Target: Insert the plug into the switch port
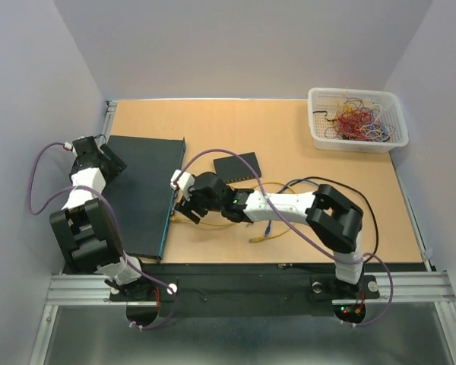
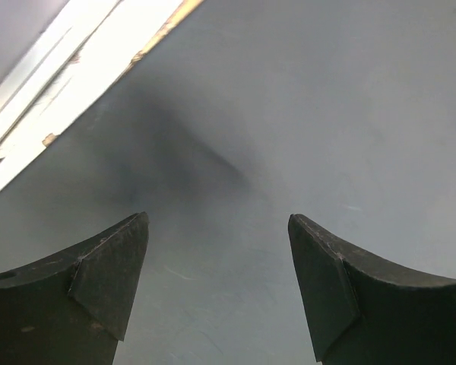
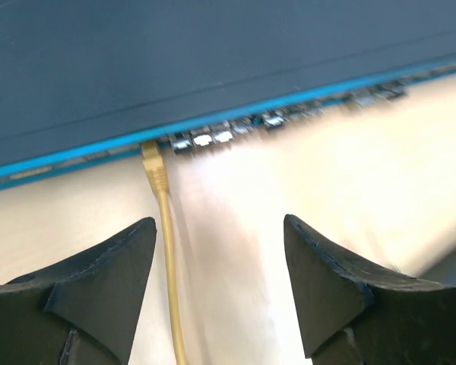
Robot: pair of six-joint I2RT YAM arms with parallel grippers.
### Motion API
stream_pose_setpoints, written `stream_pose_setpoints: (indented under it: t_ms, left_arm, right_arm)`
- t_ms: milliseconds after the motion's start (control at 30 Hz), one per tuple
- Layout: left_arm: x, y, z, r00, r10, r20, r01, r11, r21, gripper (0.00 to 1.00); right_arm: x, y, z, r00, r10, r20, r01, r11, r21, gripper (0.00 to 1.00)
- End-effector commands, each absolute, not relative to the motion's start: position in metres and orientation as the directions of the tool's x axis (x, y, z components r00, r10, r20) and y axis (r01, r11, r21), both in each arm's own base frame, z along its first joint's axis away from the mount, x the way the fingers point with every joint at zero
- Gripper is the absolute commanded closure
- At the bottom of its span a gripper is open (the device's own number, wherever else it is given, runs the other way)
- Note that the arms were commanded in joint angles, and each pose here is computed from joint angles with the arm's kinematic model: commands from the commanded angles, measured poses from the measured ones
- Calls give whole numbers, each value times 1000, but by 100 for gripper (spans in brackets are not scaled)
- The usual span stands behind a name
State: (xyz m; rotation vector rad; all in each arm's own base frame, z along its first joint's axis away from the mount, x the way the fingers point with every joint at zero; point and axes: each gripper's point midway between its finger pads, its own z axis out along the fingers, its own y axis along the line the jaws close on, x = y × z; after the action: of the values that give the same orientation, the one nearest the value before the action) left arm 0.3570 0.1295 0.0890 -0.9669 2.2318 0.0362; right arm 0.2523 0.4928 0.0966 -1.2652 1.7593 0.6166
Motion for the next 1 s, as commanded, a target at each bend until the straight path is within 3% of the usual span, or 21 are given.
stream_pose_setpoints:
  t_ms: [0, 133, 267, 700, 833, 967]
  left_arm:
    - [371, 114, 124, -429, -626, -651, -563, 749, -349, 15]
    - [375, 106, 145, -398, -620, -676, -511, 762, -397, 16]
    - [379, 85, 170, -379, -602, -703, -406, 790, -458, 17]
    - [380, 13, 221, -380, -452, -807, -199, 892, -406, 19]
    - [388, -58, 208, -508, -384, -772, -75, 912, -404, 20]
    - [392, -101, 189, -559, -379, -737, -57, 905, -422, 20]
  right_arm:
    - [265, 476, 141, -109, -414, -904, -864, 489, -120, 27]
    - [286, 427, 154, -176, -373, -911, -717, 683, -141, 20]
    - [331, 350, 145, -385, -239, -891, -511, 860, -10, 16]
    - [424, 251, 85, -619, -12, -785, -126, 988, 85, 17]
    - [445, 224, 79, -643, 82, -761, -48, 988, 147, 16]
    - [451, 213, 76, -656, 123, -744, -21, 983, 181, 16]
